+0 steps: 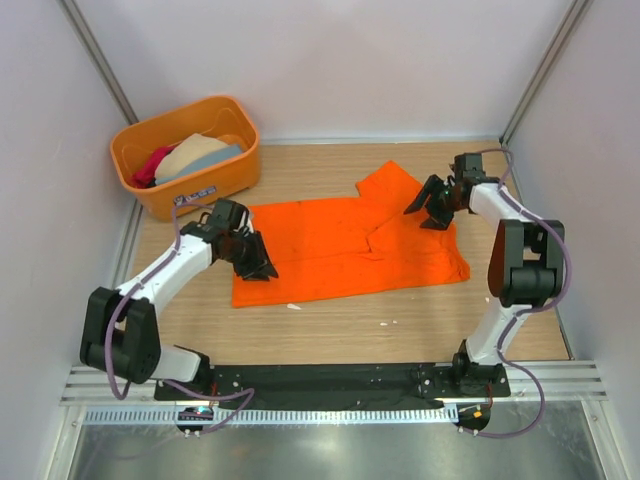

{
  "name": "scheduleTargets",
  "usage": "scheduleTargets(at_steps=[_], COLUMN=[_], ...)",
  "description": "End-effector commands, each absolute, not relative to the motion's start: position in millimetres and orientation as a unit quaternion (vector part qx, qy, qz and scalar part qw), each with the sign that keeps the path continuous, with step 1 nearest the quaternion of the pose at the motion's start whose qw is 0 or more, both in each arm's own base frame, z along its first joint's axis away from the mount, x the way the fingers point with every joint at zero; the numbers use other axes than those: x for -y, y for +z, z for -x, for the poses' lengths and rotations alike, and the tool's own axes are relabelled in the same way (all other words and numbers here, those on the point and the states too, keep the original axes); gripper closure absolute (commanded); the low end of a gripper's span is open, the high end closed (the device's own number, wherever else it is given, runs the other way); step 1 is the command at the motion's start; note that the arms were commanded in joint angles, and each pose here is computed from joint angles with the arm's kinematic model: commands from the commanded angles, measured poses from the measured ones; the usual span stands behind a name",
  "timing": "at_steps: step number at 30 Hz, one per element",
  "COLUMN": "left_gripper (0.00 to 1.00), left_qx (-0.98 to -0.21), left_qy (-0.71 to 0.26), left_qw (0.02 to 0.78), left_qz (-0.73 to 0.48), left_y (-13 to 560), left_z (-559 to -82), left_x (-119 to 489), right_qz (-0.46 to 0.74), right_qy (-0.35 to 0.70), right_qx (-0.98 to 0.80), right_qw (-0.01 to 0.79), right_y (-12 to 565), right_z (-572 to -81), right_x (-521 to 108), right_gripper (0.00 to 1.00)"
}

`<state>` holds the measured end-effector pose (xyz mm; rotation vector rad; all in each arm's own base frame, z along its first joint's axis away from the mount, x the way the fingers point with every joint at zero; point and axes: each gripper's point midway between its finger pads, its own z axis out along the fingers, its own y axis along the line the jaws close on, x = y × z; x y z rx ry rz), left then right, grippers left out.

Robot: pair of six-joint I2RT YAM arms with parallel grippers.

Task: Fold and stack the t-shirts
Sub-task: Fold the tshirt

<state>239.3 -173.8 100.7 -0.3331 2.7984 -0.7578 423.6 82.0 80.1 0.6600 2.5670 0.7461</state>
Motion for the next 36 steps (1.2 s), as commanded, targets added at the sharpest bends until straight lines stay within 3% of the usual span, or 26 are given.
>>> scheduleTargets(at_steps=[1,7,10,17,23,25,31,33,36], left_gripper=[0.70,0.81,0.85,0.90,0.92,0.91,0.58,0.54,0.57], left_qx=[-0.962,-0.973,-0.974,-0.973,-0.966,-0.966,-0.966,-0.964,-0.958], left_qy=[-0.234,-0.176,-0.158,-0.072,-0.087,-0.094,-0.113,-0.107,-0.119], left_qw=[0.090,0.064,0.043,-0.018,-0.017,0.006,0.142,0.179,0.211], left_qz=[0.104,0.134,0.156,0.218,0.244,0.240,0.182,0.166,0.150], left_y=[79,37,20,-7,7,24,102,117,132], left_z=[-243,-257,-256,-217,-198,-209,-270,-300,-340], left_x=[160,135,125,90,93,94,90,88,89], right_qz=[-0.195,-0.222,-0.237,-0.282,-0.306,-0.310,-0.303,-0.290,-0.263], right_qy=[0.177,0.081,0.057,-0.016,-0.047,-0.044,0.028,0.078,0.090], right_qx=[-0.944,-0.954,-0.956,-0.954,-0.946,-0.943,-0.924,-0.915,-0.911], right_qw=[0.198,0.185,0.165,0.100,0.092,0.111,0.230,0.268,0.304], right_y=[86,62,44,13,14,31,94,116,131], right_z=[-387,-351,-335,-279,-245,-256,-343,-379,-431], right_x=[-52,-7,8,35,44,46,40,28,29], right_gripper=[0.36,0.63,0.67,0.66,0.62,0.60,0.39,0.35,0.34])
